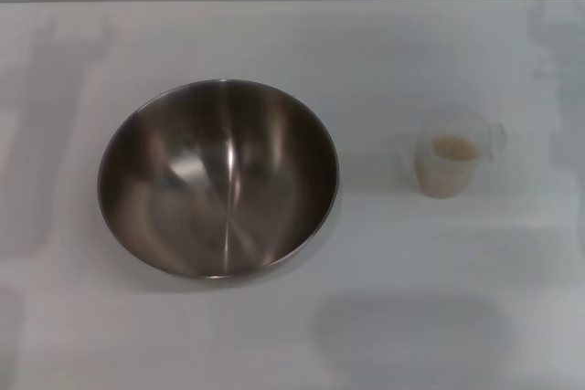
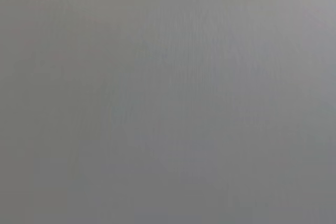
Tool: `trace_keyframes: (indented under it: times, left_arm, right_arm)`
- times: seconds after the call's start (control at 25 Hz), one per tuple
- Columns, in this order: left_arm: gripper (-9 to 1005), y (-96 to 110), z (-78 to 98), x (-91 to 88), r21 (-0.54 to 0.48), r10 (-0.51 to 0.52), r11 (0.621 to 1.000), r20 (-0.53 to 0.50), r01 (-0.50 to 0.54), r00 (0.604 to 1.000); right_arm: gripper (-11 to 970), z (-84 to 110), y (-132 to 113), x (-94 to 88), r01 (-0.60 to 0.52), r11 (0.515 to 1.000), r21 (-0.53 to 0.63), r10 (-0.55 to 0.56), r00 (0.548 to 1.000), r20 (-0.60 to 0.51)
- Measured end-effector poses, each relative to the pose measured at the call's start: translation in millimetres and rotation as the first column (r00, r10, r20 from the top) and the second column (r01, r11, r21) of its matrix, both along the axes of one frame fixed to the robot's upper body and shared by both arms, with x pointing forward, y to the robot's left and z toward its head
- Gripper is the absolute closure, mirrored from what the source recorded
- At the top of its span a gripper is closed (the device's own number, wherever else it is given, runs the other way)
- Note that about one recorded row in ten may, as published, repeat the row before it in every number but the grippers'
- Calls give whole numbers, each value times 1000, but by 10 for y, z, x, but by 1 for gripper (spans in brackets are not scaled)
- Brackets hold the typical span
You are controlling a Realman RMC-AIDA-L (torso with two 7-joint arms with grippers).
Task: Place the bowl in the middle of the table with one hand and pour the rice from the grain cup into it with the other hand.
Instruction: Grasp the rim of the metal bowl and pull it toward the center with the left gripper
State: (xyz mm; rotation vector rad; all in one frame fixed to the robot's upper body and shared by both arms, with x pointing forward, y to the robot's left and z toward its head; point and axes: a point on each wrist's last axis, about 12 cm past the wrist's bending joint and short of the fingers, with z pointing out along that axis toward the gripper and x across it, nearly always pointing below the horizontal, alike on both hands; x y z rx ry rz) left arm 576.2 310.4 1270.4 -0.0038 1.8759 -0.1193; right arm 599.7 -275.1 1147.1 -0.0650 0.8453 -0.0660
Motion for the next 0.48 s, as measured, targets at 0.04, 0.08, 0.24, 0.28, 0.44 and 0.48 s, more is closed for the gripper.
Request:
trace_keyframes:
  times: [0.04, 0.08, 0.24, 0.28, 0.44, 0.48]
  left_arm:
    - [195, -33, 19, -78, 11, -40, 999, -38, 41, 998]
    - [195, -67, 44, -154, 18, -78, 997, -69, 79, 995]
    - [196, -176, 11, -331, 49, -167, 982, -233, 183, 958]
    - [196, -201, -10, -354, 54, -179, 978, -280, 201, 943]
    - [197, -260, -117, -381, 39, -206, 968, -445, 249, 872]
    - [197, -279, -153, -374, 28, -216, 965, -479, 261, 851]
  right_arm:
    - [453, 3, -4, 1, 1, 1000, -1, -1, 1000, 1]
    - [453, 5, -8, 3, 1, 1000, -2, -1, 1000, 1]
    - [453, 16, -11, 10, 0, 1000, -4, 0, 1000, 4]
    - [453, 19, -12, 13, -1, 1000, -5, 1, 1000, 5]
    - [453, 35, -11, 31, -3, 1000, -8, 3, 1000, 6]
    - [453, 38, -10, 36, -3, 1000, -9, 3, 1000, 5]
